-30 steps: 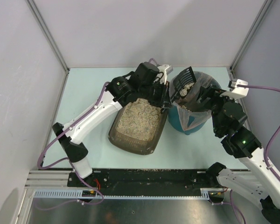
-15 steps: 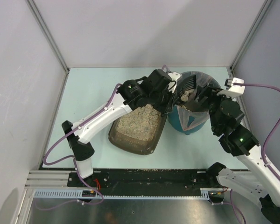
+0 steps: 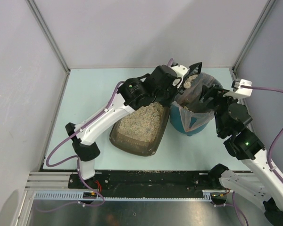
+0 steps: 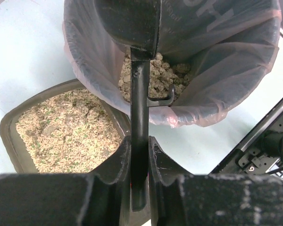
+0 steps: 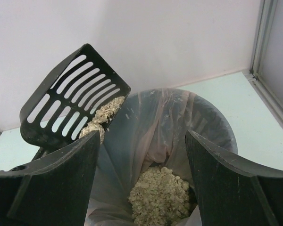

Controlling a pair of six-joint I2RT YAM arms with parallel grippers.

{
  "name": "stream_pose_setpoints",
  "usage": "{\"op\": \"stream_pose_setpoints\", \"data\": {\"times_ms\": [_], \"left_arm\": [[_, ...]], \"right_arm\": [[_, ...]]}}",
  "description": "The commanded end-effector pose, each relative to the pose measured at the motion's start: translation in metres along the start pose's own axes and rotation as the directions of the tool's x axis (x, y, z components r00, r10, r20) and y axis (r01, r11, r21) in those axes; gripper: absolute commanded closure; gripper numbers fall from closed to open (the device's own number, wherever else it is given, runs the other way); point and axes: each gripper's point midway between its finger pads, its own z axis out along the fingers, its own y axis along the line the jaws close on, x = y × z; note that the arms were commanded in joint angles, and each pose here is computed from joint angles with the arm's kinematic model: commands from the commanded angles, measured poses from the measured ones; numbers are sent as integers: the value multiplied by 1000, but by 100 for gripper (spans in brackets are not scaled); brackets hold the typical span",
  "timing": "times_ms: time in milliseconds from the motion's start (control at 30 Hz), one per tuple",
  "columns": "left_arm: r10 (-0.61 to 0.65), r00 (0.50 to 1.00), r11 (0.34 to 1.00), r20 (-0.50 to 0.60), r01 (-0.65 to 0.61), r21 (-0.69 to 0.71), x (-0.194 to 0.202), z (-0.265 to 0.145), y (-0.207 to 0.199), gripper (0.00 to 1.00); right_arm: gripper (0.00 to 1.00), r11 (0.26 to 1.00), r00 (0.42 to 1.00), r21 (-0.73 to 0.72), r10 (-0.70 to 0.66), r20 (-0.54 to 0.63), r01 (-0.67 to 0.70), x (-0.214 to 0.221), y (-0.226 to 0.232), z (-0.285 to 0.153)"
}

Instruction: Clean the litter box

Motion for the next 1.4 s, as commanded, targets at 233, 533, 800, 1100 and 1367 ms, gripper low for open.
{"op": "stream_pose_setpoints", "data": {"times_ms": [233,533,800,1100,1367], "left_arm": [[128,992,987,-4,-127,-100,6,1,3,100],[160,987,978,-16,-161,-132,6,4,6,100],[121,993,987,-10,-122,-108,6,3,1,100],[-13,1000,1000,-2,13,-10,3,3,-17,100],[-145,989,979,24,139,148,-17,-6,-32,100]], "right_arm": [[23,1000,999,4,28,17,-28,-4,3,3],[23,999,999,19,29,26,-29,-8,-3,0],[23,999,1000,22,29,9,-30,-3,-3,0],[23,999,999,18,40,16,-40,-5,-3,-1],[23,999,999,34,38,15,-38,-6,-9,-5]]}}
